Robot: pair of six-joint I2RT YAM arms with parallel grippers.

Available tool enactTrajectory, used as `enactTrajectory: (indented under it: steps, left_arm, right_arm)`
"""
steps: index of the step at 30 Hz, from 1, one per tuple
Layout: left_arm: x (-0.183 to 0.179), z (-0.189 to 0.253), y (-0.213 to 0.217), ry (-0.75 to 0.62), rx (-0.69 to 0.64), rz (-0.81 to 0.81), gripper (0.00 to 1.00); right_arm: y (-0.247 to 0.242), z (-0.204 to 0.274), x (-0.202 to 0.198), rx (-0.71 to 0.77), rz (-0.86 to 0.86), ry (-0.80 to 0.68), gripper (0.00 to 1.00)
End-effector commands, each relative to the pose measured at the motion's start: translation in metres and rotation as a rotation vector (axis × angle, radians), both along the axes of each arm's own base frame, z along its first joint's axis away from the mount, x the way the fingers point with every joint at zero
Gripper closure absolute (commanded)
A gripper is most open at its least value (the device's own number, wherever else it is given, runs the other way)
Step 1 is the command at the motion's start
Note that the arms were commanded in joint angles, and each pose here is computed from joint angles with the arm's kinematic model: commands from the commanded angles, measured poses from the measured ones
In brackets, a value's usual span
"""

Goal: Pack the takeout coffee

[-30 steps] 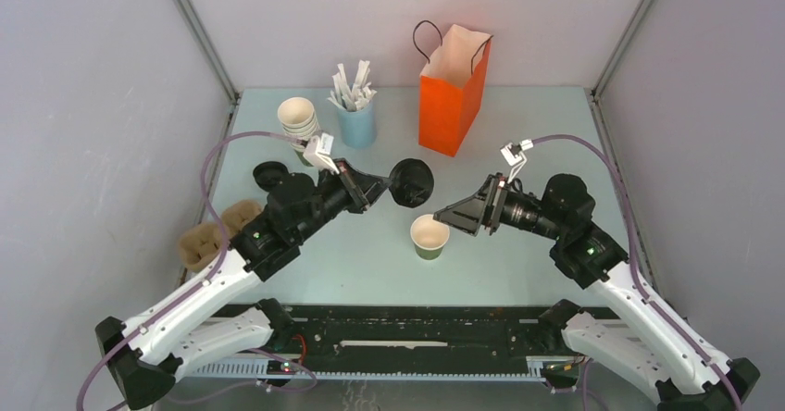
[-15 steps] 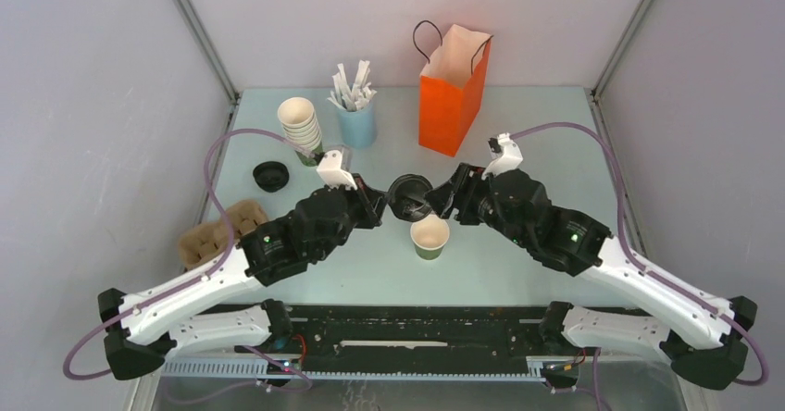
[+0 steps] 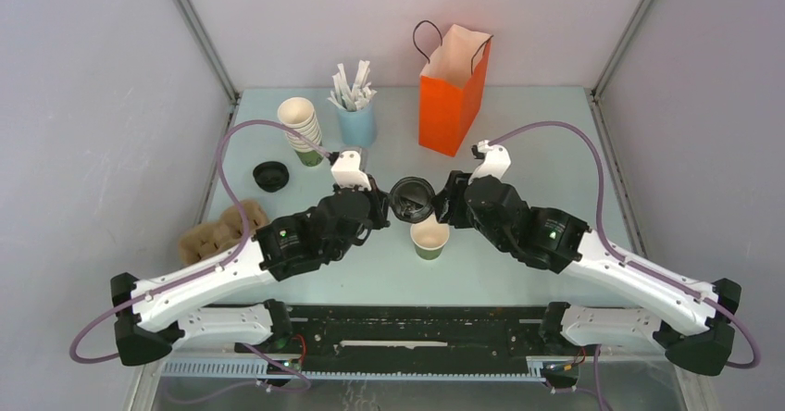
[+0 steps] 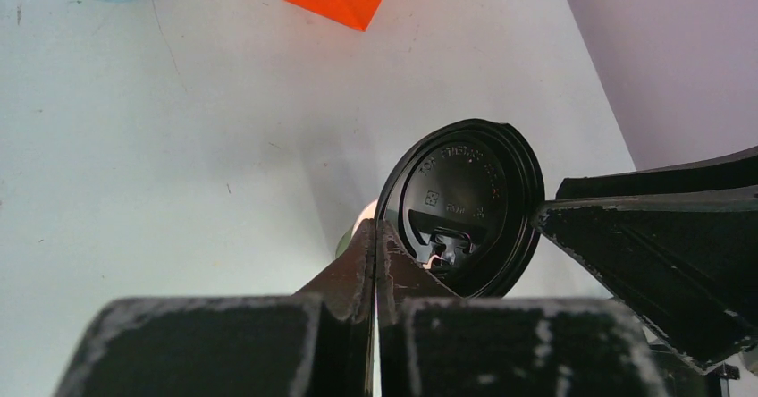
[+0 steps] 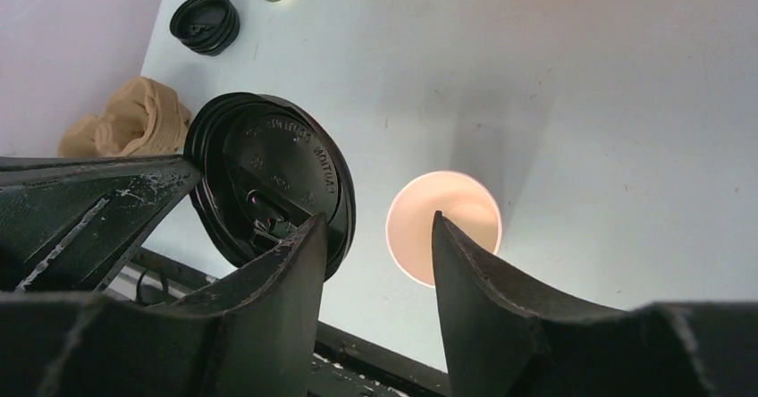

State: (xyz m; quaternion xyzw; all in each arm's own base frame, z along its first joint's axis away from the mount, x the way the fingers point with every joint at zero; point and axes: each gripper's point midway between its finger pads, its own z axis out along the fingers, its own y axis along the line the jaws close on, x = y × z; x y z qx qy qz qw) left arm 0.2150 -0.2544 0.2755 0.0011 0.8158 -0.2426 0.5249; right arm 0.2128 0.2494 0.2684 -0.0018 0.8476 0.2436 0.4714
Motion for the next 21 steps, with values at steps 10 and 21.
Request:
enactTrajectory:
  steps: [10,21]
  left_arm:
    - [0.003,0.025,-0.002,-0.027,-0.004,0.018,1.00]
    - [-0.001,0.023,0.003,0.000,0.036,0.012,0.66]
  right_arm:
    - [0.020,0.012,0.008,-0.003,0.038,-0.054,0.66]
    - [0.028,0.019,0.005,0.023,0.090,-0.070,1.00]
